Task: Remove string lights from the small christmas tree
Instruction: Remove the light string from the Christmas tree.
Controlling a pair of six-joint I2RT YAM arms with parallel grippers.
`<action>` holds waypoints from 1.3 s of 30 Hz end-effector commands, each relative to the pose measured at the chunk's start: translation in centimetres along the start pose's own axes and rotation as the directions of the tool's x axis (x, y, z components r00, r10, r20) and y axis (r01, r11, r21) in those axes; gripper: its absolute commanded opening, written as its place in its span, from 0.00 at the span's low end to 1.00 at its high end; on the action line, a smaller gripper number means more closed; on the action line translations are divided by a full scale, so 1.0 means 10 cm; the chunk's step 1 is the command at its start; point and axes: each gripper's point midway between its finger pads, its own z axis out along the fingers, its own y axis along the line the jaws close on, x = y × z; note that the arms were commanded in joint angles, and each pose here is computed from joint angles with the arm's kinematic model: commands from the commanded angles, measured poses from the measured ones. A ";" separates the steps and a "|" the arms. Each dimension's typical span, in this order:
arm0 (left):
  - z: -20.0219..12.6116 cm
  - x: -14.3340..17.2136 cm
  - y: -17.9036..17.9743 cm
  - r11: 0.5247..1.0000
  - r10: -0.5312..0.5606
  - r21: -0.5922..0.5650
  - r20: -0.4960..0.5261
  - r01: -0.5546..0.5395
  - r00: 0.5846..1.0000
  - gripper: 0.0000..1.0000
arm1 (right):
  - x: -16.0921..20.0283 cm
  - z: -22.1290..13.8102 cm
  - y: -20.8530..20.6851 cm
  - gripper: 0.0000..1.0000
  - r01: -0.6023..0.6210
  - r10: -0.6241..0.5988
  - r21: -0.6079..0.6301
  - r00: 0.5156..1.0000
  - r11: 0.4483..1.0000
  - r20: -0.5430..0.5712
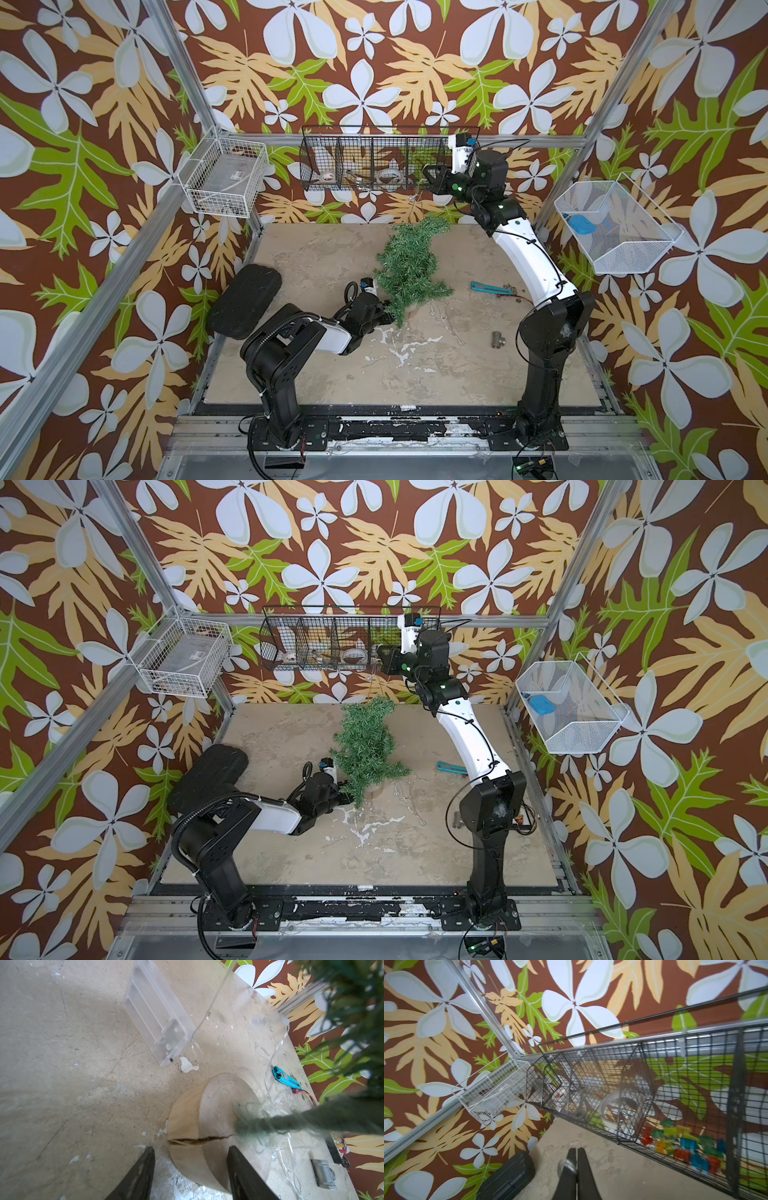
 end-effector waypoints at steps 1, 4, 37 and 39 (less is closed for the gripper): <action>-0.02 0.37 0.27 0.996 0.006 -0.091 -0.146 -0.020 0.989 0.57 | -0.18 -0.04 0.25 0.00 0.064 -0.061 -0.070 0.997 0.995 0.048; 0.00 0.37 0.27 0.996 0.005 -0.092 -0.146 -0.019 0.989 0.57 | -0.27 -0.04 0.41 0.00 0.085 -0.079 -0.103 0.995 0.991 0.061; 0.03 0.37 0.32 0.991 0.022 -0.130 -0.157 -0.043 0.987 0.57 | -0.74 -1.56 -0.53 0.00 0.115 -0.174 0.427 0.980 0.897 0.100; 0.02 0.35 0.31 0.991 0.022 -0.128 -0.156 -0.042 0.988 0.57 | -0.70 -1.65 -0.53 0.00 0.121 -0.180 0.446 0.979 0.887 0.091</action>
